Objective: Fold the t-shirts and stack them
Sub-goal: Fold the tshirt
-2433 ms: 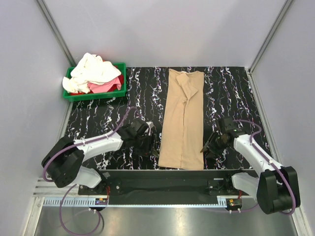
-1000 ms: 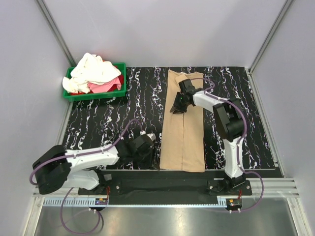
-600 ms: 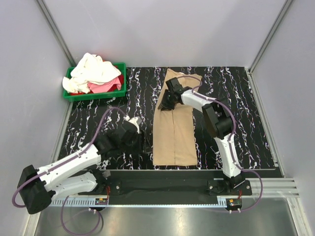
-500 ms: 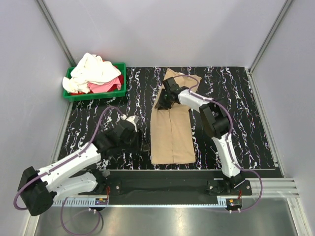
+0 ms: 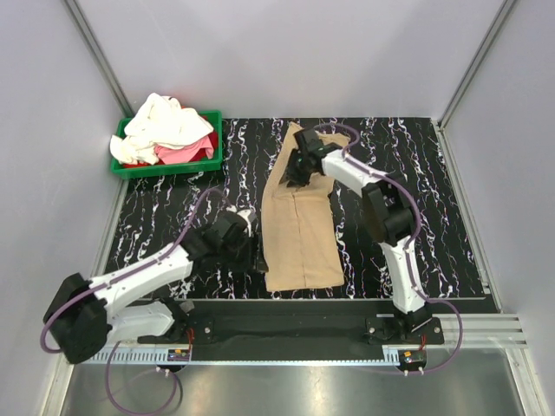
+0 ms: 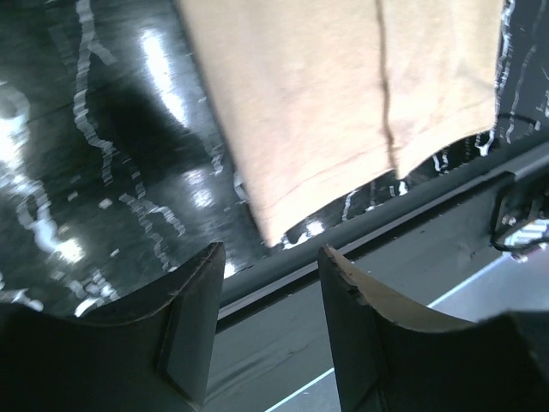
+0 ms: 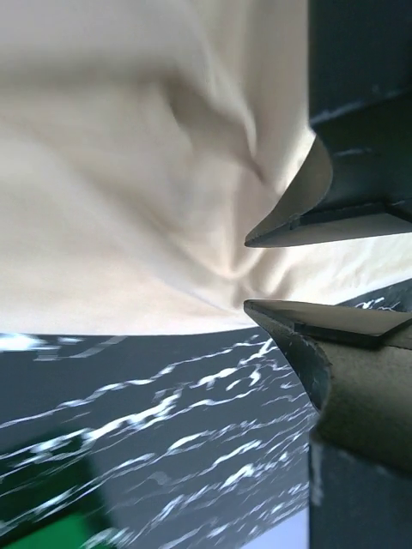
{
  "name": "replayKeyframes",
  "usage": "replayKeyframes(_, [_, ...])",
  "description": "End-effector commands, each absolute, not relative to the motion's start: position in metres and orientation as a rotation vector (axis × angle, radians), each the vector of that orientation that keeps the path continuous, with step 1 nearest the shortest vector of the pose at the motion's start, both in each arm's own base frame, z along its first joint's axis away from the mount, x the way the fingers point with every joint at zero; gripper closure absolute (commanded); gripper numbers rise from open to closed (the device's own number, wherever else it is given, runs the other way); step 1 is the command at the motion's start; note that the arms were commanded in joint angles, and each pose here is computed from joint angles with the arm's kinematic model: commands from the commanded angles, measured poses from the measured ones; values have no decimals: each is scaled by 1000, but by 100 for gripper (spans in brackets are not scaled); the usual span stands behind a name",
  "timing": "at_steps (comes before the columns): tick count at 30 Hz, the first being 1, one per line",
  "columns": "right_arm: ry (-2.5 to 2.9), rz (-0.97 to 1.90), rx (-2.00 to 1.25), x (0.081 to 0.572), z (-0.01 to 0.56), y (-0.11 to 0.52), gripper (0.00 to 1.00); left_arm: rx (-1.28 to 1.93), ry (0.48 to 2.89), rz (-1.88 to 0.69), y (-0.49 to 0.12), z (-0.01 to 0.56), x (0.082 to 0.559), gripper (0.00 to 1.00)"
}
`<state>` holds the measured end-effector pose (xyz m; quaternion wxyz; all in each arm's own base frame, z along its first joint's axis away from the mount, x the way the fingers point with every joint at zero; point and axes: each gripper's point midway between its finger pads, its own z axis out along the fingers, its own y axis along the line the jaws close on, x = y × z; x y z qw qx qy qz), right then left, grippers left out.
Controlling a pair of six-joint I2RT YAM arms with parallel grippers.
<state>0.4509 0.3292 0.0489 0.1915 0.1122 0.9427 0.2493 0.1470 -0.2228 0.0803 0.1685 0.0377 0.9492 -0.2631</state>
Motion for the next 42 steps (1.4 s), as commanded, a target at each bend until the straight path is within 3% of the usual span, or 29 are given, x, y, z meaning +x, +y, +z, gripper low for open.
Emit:
replayKeyframes(1, [2476,668,391,499,111,276,62,227,2598,-953,-265,104,165,48])
replayKeyframes(6, [2442,605,474,541,93,234,69,241,2659,-938,-281,85,176,50])
replayKeyframes(13, [2451,567,398,581,58,234,75,252,2726,-907,-283,62,173,51])
replayKeyframes(17, [2579,461,397,582,3,224,76,253,2740,-905,-282,59,170,51])
replayKeyframes(25, [2512,388,305,610,-2,213,77,276,2753,-857,-285,51,163,51])
replayKeyframes(31, [2412,535,209,633,14,222,77,290,2882,-724,-274,10,141,51])
replayKeyframes(42, [2280,684,182,658,34,228,75,252,2960,-536,-243,-18,119,52])
